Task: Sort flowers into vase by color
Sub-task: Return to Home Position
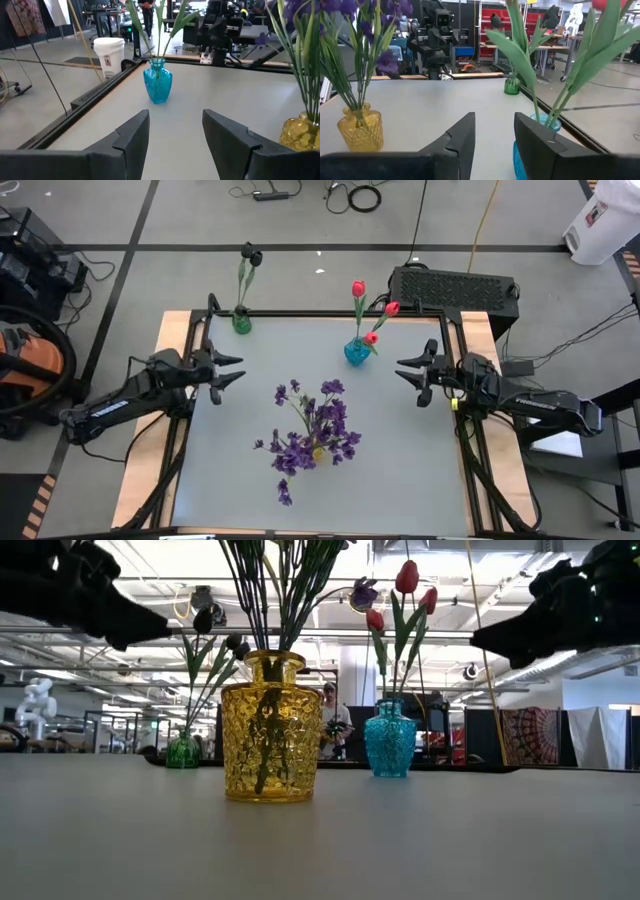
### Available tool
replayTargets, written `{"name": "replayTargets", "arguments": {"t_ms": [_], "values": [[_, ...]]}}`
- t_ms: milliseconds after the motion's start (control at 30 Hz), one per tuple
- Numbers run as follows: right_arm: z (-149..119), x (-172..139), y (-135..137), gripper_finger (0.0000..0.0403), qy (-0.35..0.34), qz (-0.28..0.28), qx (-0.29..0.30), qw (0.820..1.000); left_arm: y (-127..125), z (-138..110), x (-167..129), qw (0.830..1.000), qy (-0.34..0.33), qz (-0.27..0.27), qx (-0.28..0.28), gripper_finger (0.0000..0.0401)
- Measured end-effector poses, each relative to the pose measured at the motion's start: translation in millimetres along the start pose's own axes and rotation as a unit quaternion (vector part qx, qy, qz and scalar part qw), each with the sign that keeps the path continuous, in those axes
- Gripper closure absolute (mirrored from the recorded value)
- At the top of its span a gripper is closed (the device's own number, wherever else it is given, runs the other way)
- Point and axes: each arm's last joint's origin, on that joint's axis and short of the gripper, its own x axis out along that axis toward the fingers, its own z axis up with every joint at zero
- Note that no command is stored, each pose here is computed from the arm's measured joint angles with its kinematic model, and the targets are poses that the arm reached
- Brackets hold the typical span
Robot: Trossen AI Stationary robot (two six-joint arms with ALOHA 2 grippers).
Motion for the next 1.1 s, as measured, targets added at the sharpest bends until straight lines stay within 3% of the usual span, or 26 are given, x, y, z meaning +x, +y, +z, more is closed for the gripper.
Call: {"name": "replayTargets", "arguments": {"t_ms": [267, 667, 1100], "values": [[-19.7, -0.5, 0.2, 0.0275, 0.029, 0.000, 0.019, 0.999, 0.4, -23.0, 6.9, 1.000, 0.026, -0.001, -0.008, 0.0210], [-28.2, -1.0, 0.4, 0.0275, 0.040, 0.000, 0.019, 0.999, 1.5, -43.3, 16.9, 1.000, -0.008, 0.000, -0.002, 0.0210], [-36.1, -2.0, 0.6, 0.0275, 0.082, -0.002, 0.034, 0.996, 1.6, -44.3, 17.9, 1.000, -0.016, 0.001, -0.001, 0.0210]]}}
